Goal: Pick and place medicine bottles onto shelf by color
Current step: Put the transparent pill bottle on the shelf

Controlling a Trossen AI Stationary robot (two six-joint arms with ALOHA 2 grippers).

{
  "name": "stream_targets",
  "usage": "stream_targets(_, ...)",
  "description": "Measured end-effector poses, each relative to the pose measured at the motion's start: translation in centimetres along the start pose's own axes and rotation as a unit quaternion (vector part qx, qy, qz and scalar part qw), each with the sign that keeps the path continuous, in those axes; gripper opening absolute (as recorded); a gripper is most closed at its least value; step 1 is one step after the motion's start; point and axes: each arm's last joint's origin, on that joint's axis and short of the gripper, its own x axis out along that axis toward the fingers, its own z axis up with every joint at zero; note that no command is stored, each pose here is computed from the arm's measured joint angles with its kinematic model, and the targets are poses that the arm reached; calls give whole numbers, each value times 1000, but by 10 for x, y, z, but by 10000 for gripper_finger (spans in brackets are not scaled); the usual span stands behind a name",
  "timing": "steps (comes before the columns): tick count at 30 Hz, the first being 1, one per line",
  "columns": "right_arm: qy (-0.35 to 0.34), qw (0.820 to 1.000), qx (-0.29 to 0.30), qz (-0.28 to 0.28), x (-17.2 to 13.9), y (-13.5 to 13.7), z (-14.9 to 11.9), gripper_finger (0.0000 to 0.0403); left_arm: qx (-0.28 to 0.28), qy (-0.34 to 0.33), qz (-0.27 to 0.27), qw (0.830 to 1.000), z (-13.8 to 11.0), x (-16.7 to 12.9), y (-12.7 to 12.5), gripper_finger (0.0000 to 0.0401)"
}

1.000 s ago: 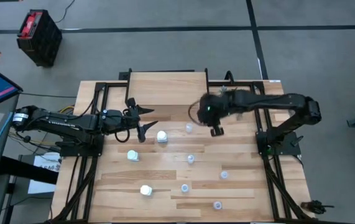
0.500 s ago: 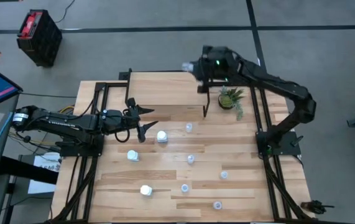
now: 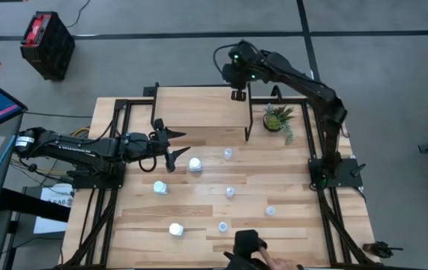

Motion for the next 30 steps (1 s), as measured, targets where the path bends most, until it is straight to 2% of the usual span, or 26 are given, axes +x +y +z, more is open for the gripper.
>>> stream_targets(7, 74, 992, 3, 99, 18, 6, -10, 139, 0, 1, 3, 1000, 0, 0, 0, 238)
stream_targets(10, 91, 989, 17, 115, 26, 7, -15, 139, 0, 1, 3, 1000, 0, 0, 0, 238)
stream_targets(18, 98, 987, 40, 119, 25, 4, -19, 152, 0, 1, 3, 1000, 0, 0, 0, 238)
stream_targets(25, 142, 975, 38, 164, 35, 13, -27, 145, 0, 1, 4, 1000, 0, 0, 0, 238)
stream_targets(30, 136, 976, 40, 163, 38, 15, -24, 159, -2, 2, 4, 1000, 0, 0, 0, 238)
